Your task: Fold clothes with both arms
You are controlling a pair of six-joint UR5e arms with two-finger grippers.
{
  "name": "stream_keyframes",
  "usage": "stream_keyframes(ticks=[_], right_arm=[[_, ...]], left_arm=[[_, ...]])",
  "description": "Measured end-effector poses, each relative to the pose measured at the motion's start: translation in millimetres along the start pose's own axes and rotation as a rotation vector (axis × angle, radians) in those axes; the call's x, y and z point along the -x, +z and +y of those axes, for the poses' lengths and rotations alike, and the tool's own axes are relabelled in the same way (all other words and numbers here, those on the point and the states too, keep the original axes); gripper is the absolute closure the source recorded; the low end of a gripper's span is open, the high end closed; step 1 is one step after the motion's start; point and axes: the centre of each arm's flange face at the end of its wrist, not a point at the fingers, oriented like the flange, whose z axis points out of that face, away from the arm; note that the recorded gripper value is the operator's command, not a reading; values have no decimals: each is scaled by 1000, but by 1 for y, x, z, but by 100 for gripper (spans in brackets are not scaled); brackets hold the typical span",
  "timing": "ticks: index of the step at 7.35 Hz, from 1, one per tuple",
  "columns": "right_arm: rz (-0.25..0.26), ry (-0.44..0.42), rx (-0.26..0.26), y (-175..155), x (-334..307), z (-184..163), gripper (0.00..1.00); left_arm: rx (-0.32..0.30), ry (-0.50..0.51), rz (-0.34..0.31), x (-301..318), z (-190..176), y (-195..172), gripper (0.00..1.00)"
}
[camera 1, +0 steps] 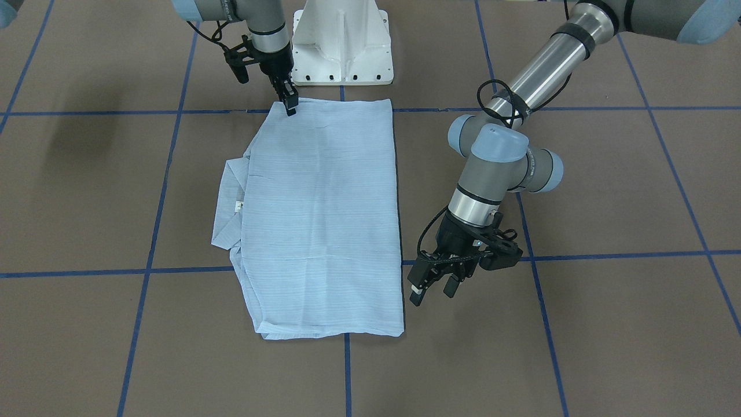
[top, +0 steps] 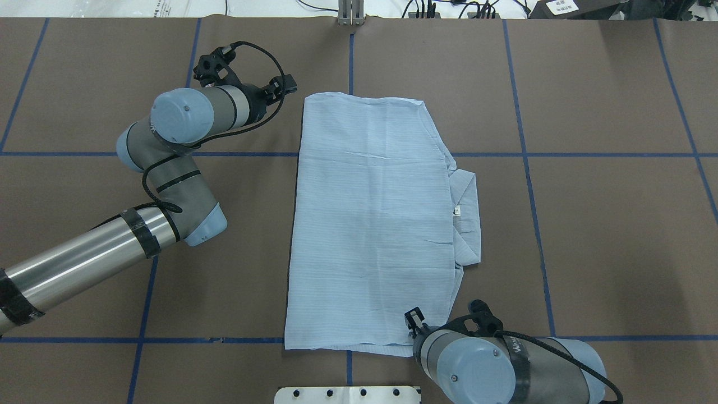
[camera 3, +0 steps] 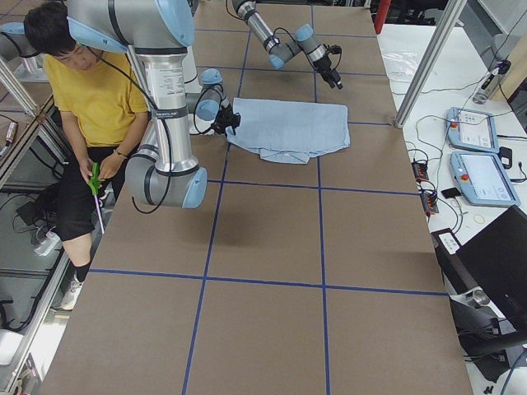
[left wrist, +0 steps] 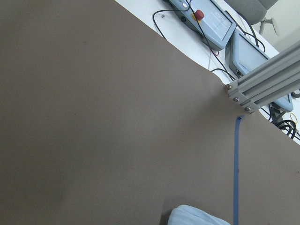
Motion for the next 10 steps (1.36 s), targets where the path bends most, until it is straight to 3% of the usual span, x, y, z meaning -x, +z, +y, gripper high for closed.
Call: stream_keyframes(ticks=[4, 8, 10], right_arm=[[-4, 2, 16, -7, 3, 2, 100], [0, -13, 19, -9, 3, 0, 100], [-2, -19, 23, -12, 4, -1, 100]], left_arm=[[59, -44, 54, 10, 32, -48, 0], [294, -214, 27, 68, 176, -167, 0], [344, -268, -27, 87, 256, -206, 1]])
